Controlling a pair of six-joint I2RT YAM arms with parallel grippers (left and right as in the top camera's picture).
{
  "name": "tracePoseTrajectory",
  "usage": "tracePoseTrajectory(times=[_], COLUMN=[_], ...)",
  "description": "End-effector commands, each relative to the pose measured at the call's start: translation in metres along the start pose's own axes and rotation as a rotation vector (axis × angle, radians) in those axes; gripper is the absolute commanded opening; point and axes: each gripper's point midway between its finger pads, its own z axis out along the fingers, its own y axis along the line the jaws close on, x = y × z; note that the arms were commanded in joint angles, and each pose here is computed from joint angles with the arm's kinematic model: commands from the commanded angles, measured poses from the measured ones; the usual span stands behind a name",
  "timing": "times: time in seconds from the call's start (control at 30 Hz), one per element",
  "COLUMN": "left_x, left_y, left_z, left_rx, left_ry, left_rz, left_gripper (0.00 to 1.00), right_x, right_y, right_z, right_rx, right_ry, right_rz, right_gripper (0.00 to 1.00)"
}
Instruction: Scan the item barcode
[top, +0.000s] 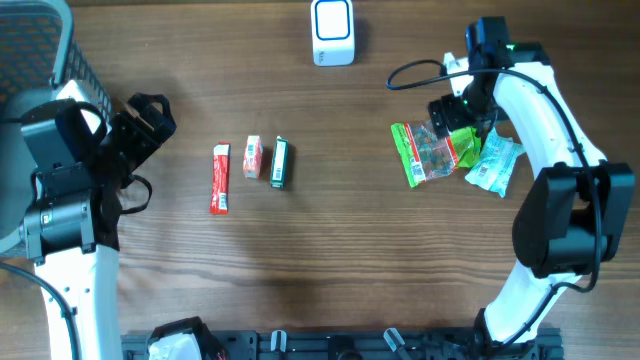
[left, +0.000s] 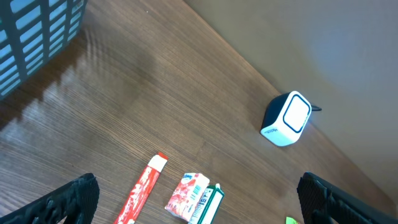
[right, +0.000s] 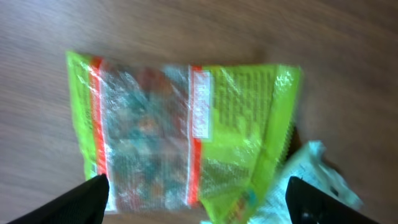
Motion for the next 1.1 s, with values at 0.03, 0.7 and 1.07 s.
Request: tracePoseTrajectory(times=[0.03,0.7,1.07], left_x=[-0.002,-0.002,-0.002], left_y=[0.001,0.001,0.001], left_z=[-0.001,-0.001,-0.001], left_rx=[0.000,0.000,0.000], left_ry=[-0.006,-0.006,-0.006], left_rz=[0.010,0.010,0.010], left_gripper=[1.00,1.00,1.00], right_x=[-0.040,0.030,0.104], right_y=[0.072,0.065,0.033], right_z=[-0.013,0.086,0.064], right_rx=[-0.370,0.017,0.070], right_ry=[-0.154,0.052,0.351], right_rz=[0.084,0.217,0.142], right_gripper=[0.73,0.04,0.04])
